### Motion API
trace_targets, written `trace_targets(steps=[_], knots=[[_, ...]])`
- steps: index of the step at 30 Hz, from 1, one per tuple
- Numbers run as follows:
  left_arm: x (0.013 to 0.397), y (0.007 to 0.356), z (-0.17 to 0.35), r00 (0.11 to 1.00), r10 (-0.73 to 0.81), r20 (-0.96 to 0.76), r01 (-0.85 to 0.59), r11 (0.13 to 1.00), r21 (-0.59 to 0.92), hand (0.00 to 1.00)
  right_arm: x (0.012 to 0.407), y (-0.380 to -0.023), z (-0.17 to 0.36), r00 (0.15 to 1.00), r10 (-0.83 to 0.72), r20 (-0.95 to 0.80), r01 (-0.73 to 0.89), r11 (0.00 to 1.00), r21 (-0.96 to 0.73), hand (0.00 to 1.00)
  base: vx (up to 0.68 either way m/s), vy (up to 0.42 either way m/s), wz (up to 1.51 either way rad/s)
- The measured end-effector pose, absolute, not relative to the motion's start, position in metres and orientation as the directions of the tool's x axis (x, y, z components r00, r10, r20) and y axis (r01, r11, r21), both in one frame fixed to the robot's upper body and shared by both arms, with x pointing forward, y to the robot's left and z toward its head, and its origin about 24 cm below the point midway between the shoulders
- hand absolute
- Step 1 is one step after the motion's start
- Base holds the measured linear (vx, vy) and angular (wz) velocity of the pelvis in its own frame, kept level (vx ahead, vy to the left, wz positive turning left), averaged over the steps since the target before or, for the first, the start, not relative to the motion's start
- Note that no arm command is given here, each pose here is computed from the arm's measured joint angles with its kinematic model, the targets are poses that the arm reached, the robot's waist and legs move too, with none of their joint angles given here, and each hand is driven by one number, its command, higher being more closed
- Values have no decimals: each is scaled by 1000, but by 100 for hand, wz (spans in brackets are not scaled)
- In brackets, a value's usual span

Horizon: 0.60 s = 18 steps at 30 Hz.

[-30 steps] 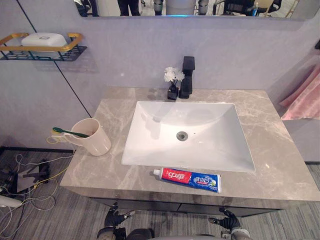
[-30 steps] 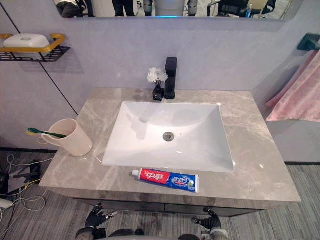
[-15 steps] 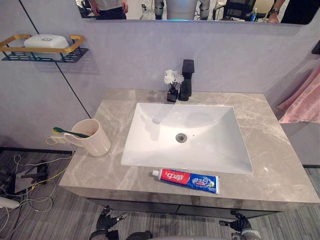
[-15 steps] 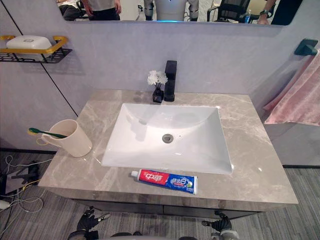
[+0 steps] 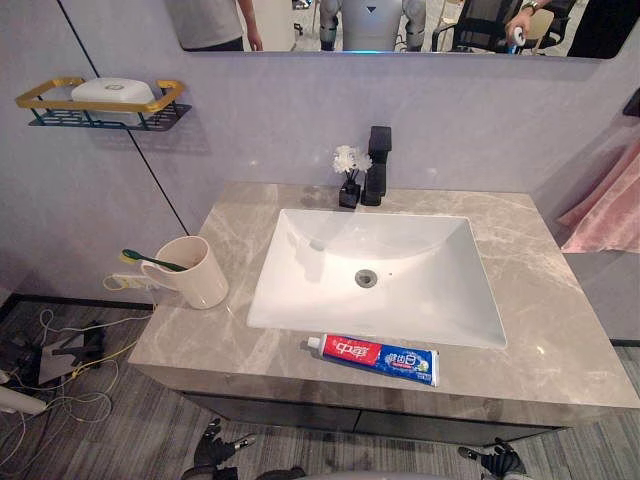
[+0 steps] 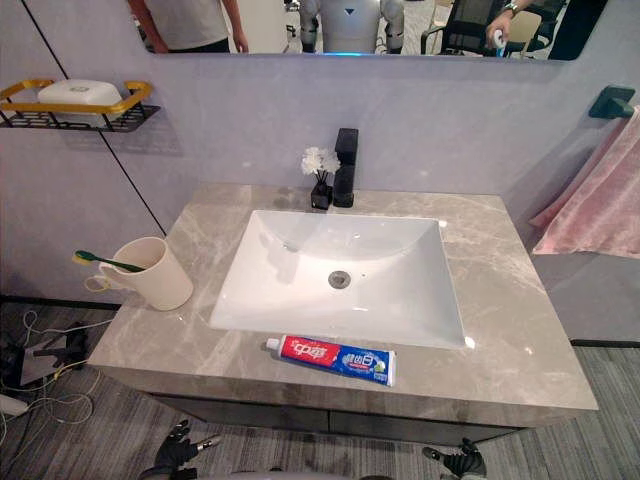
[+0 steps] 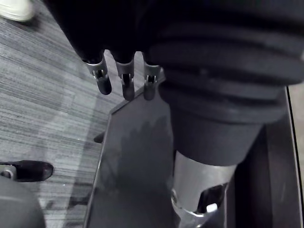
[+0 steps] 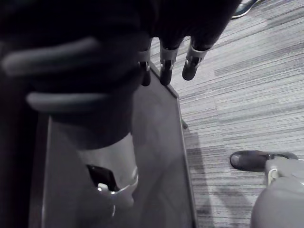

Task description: Organize washtable

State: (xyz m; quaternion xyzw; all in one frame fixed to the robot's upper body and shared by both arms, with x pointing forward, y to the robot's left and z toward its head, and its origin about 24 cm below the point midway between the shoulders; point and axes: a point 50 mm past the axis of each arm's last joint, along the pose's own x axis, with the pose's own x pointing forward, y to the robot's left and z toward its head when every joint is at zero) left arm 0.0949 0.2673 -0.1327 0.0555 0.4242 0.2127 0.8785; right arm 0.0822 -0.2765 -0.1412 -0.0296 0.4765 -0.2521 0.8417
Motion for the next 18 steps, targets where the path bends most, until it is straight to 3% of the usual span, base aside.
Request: trace_targets(steps=[7, 11, 18], knots=[[122, 335, -76, 628, 619, -471, -490, 785, 379, 0, 75, -288, -138, 409, -470, -782, 414, 859, -300, 0, 2, -16, 19], [144, 345, -40, 690, 658, -301, -546, 747, 380, 0, 67, -290, -137, 404, -481, -778, 426, 852, -306, 0, 16, -10, 10], [179, 332, 38, 795, 604, 55, -583, 736, 346, 0, 49, -292, -135, 385, -493, -780, 424, 845, -325, 0, -35, -8, 16]])
